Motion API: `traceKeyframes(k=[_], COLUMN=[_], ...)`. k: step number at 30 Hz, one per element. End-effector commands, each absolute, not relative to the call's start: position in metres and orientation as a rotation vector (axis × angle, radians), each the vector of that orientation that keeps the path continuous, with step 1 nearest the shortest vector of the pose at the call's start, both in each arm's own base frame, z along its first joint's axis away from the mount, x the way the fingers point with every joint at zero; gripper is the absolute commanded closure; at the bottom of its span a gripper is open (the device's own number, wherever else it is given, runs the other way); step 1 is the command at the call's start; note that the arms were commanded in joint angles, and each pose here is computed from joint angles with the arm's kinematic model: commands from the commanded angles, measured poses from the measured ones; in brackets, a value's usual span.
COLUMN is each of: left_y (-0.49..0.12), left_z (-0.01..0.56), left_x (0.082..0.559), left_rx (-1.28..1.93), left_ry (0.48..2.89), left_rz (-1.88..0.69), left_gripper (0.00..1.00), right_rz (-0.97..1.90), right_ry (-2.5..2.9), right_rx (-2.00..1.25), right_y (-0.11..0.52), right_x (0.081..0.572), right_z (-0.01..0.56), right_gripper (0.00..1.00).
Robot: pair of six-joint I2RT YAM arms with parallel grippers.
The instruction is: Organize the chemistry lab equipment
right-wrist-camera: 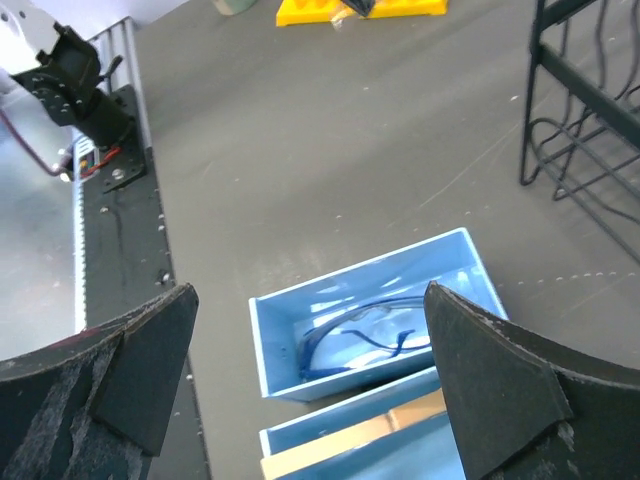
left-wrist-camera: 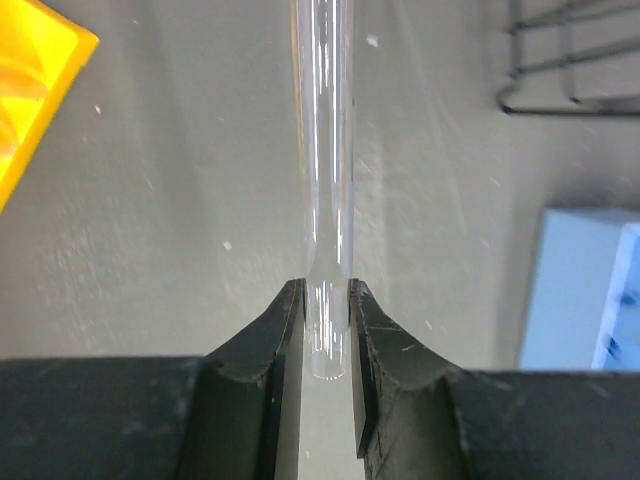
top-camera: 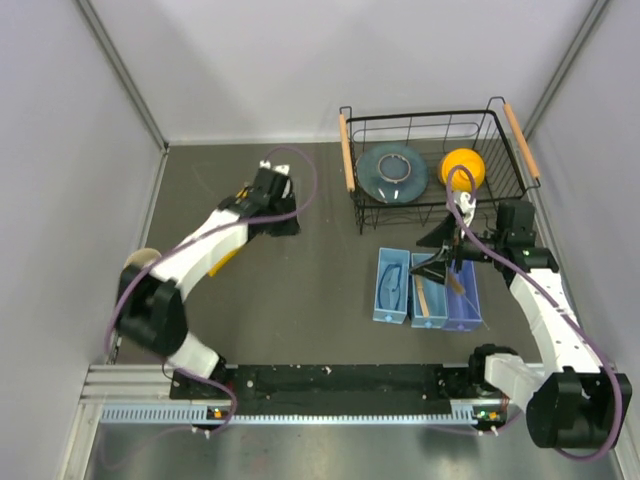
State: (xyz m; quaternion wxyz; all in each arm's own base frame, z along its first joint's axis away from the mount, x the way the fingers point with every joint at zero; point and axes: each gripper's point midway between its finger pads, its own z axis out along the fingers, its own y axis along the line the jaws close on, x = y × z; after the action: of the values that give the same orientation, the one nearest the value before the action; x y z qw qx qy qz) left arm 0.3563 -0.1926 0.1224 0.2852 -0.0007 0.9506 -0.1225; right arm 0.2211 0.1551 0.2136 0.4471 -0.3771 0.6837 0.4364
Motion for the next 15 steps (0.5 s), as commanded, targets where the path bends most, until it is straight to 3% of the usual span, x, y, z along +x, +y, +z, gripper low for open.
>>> traceKeyframes(k=[1, 8, 15], left_y=[-0.214, -0.231, -0.232], left_z=[0.18, 0.251, 0.299], left_x=[0.326, 0.243, 0.213], left_rx=[0.082, 0.161, 0.097], left_ry=[2.297, 1.89, 1.675], left_rz=[-0.659, -1.088, -1.237], left_gripper=[0.93, 0.93, 0.93], right_rz=[1.137, 1.128, 1.436], right_ry=[1.638, 1.656, 1.786], right_rx=[-1.035, -1.111, -0.923], right_y=[0.174, 0.222, 0.273], right_x=[0.209, 0.206, 0.208], right_z=[0.243, 0.3, 0.33], right_gripper=[0.04, 0.08, 0.14])
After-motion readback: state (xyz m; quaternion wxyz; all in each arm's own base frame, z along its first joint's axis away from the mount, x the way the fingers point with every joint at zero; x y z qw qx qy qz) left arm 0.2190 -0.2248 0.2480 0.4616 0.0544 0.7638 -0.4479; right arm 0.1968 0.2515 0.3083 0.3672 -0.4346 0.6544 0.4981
